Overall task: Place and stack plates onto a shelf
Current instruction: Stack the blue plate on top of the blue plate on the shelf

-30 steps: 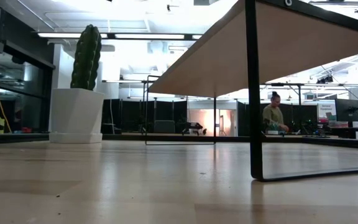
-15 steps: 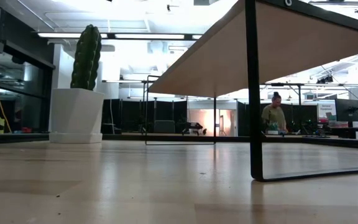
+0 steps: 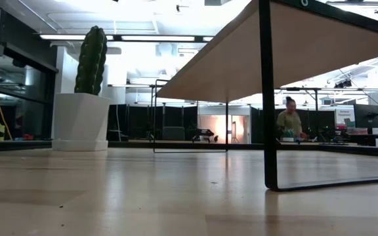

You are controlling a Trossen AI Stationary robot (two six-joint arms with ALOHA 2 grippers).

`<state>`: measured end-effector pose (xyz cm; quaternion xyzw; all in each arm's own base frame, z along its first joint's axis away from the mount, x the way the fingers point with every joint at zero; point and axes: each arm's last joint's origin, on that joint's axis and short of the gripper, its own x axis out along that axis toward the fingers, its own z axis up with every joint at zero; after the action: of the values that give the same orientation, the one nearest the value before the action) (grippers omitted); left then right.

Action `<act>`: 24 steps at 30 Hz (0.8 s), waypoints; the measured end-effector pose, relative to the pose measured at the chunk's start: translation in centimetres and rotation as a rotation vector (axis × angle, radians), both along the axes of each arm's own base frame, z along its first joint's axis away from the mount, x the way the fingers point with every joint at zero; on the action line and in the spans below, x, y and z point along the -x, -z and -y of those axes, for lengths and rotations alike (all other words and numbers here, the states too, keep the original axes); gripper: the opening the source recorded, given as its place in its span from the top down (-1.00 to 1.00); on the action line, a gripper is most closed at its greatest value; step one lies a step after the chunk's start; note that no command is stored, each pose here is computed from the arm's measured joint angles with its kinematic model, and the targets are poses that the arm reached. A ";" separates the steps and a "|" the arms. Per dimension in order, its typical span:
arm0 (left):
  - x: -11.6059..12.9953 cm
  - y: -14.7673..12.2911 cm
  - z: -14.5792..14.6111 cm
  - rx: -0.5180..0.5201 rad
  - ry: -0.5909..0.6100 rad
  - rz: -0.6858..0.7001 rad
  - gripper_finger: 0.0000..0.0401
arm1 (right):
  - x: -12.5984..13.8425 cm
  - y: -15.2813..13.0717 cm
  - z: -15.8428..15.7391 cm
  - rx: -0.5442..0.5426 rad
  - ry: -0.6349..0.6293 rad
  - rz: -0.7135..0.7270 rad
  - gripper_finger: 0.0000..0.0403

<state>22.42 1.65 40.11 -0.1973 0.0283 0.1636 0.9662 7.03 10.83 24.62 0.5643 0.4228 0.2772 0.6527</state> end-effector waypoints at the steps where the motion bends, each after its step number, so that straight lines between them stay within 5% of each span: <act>1: 0.0 0.0 0.0 0.000 0.000 0.000 0.07 | -0.1 -0.5 0.1 -0.037 0.036 0.029 1.00; 6: 0.0 0.0 0.0 -0.001 0.000 0.000 0.07 | -1.1 -2.4 1.3 -0.093 0.307 0.136 1.00; 15: 0.0 0.0 0.0 -0.009 0.000 -0.002 0.07 | -4.1 -3.8 4.6 0.018 0.785 0.212 1.00; 24: 0.0 0.0 0.0 -0.008 0.000 -0.002 0.07 | -8.6 -1.0 5.5 0.137 0.718 0.019 1.00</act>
<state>22.42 1.65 40.11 -0.1934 0.0288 0.1638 0.9669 15.60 5.33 25.64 0.6290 0.2095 0.0066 0.7486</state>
